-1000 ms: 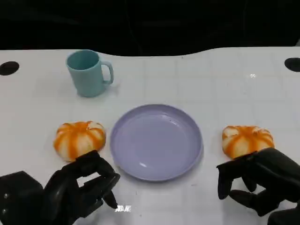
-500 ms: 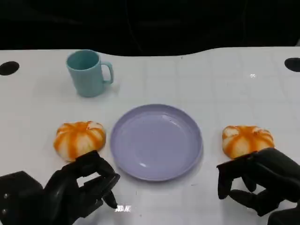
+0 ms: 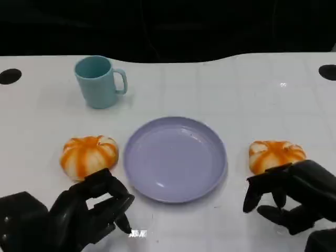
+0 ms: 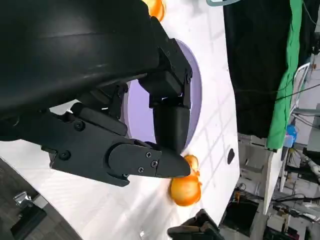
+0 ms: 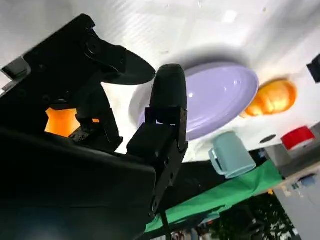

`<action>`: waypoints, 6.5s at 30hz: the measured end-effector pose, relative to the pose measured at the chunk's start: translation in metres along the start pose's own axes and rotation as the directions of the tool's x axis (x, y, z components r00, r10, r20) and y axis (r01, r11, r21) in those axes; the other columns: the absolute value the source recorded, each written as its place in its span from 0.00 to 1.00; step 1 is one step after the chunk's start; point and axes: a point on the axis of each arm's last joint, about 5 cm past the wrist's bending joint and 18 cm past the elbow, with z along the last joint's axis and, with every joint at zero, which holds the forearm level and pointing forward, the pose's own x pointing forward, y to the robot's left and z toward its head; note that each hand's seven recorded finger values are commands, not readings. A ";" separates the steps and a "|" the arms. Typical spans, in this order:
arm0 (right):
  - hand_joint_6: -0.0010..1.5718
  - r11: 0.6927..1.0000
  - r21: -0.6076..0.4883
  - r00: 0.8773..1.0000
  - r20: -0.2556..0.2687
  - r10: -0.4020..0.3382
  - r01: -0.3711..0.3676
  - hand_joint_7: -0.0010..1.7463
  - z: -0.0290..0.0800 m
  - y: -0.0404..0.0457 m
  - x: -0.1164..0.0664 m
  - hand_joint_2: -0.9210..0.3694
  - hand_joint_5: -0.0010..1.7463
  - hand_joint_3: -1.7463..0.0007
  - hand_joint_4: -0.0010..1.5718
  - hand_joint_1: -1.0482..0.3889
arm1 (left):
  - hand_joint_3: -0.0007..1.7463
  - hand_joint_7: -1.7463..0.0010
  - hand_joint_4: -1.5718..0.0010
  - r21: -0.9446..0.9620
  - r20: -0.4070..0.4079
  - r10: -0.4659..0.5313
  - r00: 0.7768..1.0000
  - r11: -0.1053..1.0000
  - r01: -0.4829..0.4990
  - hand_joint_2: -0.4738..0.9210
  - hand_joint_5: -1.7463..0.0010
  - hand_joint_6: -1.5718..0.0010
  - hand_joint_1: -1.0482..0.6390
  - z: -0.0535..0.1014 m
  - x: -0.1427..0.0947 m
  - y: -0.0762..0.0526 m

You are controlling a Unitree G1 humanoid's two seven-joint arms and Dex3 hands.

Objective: Grasp the bread from the table and place it into the plate.

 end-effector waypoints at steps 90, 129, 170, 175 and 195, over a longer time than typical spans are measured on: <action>0.55 0.847 -0.313 0.852 -0.452 0.265 -0.430 0.06 -0.030 -0.0291 0.085 0.02 0.23 0.99 0.52 0.63 | 0.14 0.12 0.54 0.005 -0.006 0.005 1.000 1.000 -0.005 1.00 0.00 0.58 0.29 0.002 0.000 -0.004; 0.44 0.954 -0.269 0.966 -0.184 -0.182 0.128 0.98 -0.033 -0.0130 0.097 0.36 1.00 0.47 0.56 0.74 | 0.15 0.12 0.54 0.000 -0.013 0.009 1.000 1.000 -0.009 1.00 0.00 0.58 0.30 -0.001 -0.003 -0.004; 0.48 0.999 -0.034 0.987 0.159 -0.032 0.038 0.98 0.031 0.0156 0.142 0.51 1.00 0.23 0.61 0.66 | 0.16 0.13 0.53 -0.003 -0.015 0.005 1.000 1.000 -0.005 1.00 0.00 0.57 0.31 -0.002 -0.002 -0.006; 0.48 0.999 -0.030 0.987 0.155 0.030 -0.025 0.94 0.032 0.0219 0.144 0.49 1.00 0.26 0.61 0.65 | 0.15 0.13 0.52 -0.004 -0.015 0.004 1.000 1.000 -0.004 1.00 0.00 0.56 0.30 -0.002 -0.002 -0.006; 0.25 0.990 -0.035 0.979 0.148 0.143 -0.140 0.00 0.033 0.0242 0.146 0.00 0.20 0.89 0.13 0.30 | 0.15 0.14 0.53 -0.005 -0.010 0.003 1.000 1.000 -0.003 1.00 0.00 0.56 0.31 -0.002 -0.002 -0.007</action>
